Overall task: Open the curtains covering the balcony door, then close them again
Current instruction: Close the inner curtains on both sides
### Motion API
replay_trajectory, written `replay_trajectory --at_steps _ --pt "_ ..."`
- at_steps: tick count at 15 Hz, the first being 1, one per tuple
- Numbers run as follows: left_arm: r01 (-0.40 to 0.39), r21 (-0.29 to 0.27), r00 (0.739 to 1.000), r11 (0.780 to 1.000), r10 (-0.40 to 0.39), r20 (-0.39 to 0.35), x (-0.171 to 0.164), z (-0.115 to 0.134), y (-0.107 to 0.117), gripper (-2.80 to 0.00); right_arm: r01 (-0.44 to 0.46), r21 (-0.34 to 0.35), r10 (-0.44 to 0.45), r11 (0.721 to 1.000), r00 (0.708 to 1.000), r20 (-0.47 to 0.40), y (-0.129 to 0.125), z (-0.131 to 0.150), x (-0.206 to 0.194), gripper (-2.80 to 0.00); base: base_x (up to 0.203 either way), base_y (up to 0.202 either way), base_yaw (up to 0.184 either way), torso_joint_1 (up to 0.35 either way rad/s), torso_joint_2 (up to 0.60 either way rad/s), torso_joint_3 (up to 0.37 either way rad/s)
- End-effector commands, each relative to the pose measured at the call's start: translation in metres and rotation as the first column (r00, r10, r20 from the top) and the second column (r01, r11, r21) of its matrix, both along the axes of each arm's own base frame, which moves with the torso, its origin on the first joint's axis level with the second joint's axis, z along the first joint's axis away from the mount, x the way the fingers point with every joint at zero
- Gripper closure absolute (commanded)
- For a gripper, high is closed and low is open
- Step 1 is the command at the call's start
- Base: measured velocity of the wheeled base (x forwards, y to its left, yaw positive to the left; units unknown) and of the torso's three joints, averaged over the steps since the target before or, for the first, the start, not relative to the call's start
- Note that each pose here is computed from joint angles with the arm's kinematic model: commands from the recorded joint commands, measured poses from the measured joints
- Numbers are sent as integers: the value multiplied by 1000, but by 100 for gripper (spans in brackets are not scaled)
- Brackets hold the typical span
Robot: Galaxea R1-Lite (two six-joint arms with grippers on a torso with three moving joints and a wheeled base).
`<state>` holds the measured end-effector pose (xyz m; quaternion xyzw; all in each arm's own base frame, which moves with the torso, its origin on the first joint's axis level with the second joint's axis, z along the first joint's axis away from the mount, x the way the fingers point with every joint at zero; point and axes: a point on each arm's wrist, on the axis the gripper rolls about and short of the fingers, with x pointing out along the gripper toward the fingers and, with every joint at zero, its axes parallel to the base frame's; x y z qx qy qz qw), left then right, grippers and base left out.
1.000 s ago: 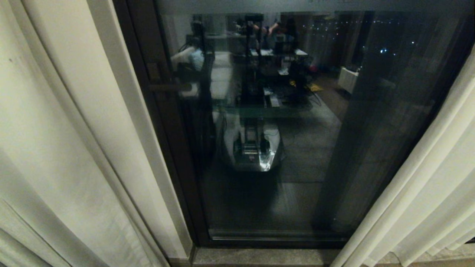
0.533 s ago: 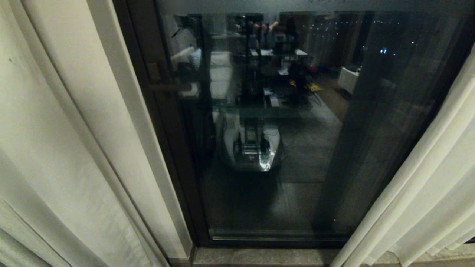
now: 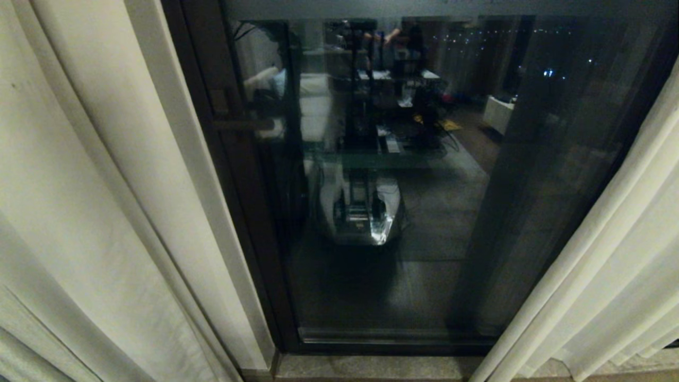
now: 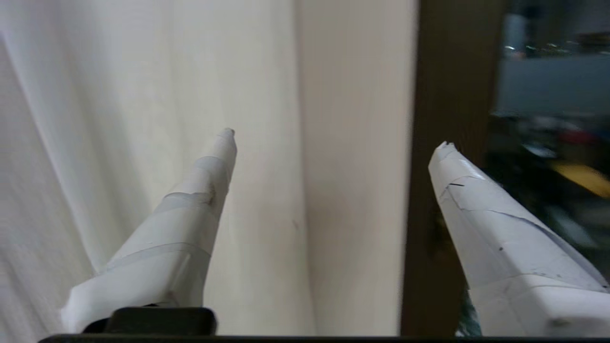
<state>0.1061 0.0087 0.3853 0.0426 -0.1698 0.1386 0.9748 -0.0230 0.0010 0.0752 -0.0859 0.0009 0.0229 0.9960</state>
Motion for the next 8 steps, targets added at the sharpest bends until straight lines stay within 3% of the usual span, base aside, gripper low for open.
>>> replay_trajectory --at_steps 1,8 --pt "-33 -2 999 999 33 -34 28 -3 5 -280 0 -1 0 1000 1000 -2 0 0 0 0 0 0 0 0 0 0" --pt "-126 -2 992 992 126 -21 94 -2 27 -280 0 -1 0 1000 1000 -2 0 0 0 0 0 0 0 0 0 0"
